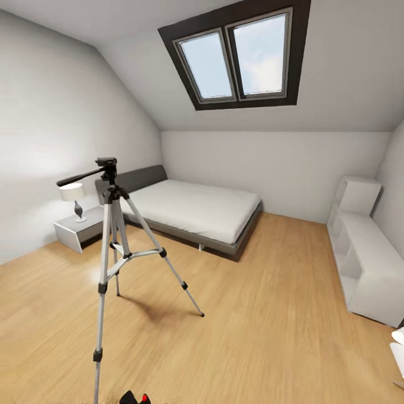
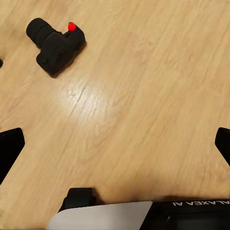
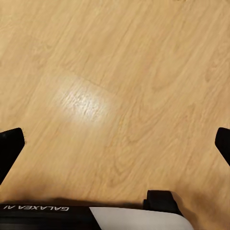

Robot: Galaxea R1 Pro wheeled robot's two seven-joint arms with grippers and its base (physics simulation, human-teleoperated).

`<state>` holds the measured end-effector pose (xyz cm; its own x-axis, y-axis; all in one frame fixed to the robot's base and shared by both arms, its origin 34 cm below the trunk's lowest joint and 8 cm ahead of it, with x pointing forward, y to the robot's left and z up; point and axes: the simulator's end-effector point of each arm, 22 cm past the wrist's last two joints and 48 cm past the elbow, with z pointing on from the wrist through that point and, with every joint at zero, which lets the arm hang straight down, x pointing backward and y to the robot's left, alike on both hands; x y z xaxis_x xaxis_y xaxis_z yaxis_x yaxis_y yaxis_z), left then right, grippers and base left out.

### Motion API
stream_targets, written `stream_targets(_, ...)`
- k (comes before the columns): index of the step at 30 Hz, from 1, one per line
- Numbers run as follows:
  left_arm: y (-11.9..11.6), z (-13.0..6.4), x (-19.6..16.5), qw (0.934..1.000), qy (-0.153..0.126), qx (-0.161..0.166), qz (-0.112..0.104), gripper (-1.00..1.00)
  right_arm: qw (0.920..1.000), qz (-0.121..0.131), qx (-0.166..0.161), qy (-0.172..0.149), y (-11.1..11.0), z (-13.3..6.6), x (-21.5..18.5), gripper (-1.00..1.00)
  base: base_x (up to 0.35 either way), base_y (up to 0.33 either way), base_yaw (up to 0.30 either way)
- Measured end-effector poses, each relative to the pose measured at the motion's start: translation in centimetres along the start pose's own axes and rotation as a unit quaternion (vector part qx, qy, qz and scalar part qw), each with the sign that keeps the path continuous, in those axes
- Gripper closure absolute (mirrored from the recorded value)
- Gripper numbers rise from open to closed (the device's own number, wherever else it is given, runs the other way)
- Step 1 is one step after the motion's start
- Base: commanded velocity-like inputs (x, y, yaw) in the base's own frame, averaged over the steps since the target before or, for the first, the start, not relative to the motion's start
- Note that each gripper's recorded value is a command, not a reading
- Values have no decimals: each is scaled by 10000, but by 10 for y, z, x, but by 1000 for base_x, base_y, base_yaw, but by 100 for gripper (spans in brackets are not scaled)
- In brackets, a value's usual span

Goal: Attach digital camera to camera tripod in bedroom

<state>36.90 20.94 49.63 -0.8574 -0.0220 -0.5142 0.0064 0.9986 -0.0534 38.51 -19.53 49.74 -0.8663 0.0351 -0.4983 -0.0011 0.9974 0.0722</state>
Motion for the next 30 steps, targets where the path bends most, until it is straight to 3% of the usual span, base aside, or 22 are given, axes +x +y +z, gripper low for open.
stream_targets(23,3,0,3,10000,43,-25,-12,-100,10000,4,11,44,-2,0,3,-100,-3,0,266)
stream_targets(30,3,1,7,10000,88,-26,-14,-100,10000,7,13,98,-2,1,8,-100,-202,0,140)
